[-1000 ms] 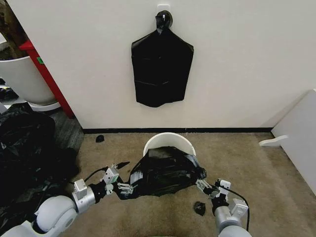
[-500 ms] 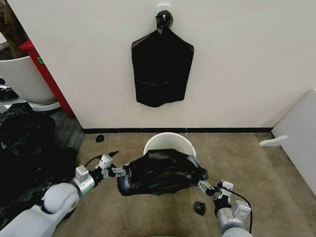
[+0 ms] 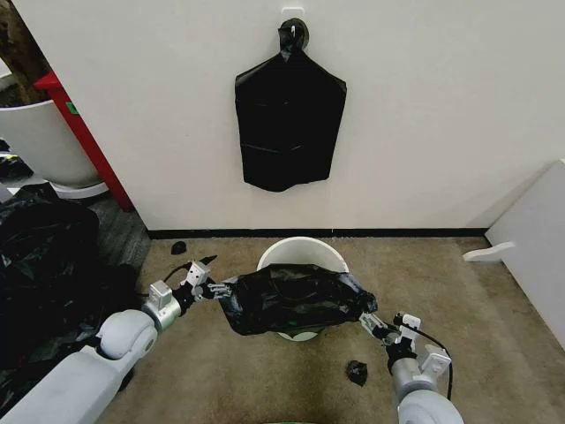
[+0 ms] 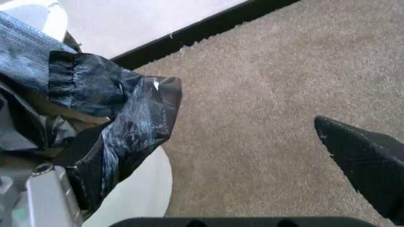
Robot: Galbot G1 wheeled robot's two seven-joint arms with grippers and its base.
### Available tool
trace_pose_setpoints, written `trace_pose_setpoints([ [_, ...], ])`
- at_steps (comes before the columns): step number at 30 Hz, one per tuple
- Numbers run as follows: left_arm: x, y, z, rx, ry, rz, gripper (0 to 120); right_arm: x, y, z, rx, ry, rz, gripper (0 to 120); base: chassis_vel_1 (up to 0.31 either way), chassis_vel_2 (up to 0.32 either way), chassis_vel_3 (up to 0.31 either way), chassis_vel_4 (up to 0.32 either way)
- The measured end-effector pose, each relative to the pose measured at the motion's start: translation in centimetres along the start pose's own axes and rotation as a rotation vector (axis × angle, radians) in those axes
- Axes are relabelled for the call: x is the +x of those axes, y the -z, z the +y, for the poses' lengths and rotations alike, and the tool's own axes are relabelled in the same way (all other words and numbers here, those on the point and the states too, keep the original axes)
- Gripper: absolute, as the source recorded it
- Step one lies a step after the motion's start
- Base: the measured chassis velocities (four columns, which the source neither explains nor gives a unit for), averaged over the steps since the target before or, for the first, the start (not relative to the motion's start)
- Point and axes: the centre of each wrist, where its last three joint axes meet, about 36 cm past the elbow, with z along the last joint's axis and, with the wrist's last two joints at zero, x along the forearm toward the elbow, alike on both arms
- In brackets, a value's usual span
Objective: Place the garbage bag over the trash bin.
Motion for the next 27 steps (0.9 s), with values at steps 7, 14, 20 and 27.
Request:
trace_pose_setpoints([
  [7, -1.4, -2.0, -0.1, -0.004, 0.014, 0.006, 100, -1.4, -0.7, -0.3, -0.004, 0.011, -0.002, 100, 0.000, 0.000, 0.000, 0.000],
  [14, -3.3, -3.2, -1.2, 0.002, 0.020, 0.003, 100, -2.7, -1.3, -0.6, -0.009, 0.036, -0.005, 100, 0.000, 0.000, 0.000, 0.000],
  [20, -4.3, -4.2, -1.7, -0.002, 0.030, 0.010, 100, -4.1, -2.2, -1.2, -0.012, 0.042, -0.001, 100, 0.000, 0.000, 0.000, 0.000],
  [27, -4.4, -4.6, -0.8, -0.011, 0.069, 0.004, 100, -4.2, -2.0, -2.1, -0.005, 0.052, -0.005, 100, 0.000, 0.000, 0.000, 0.000],
])
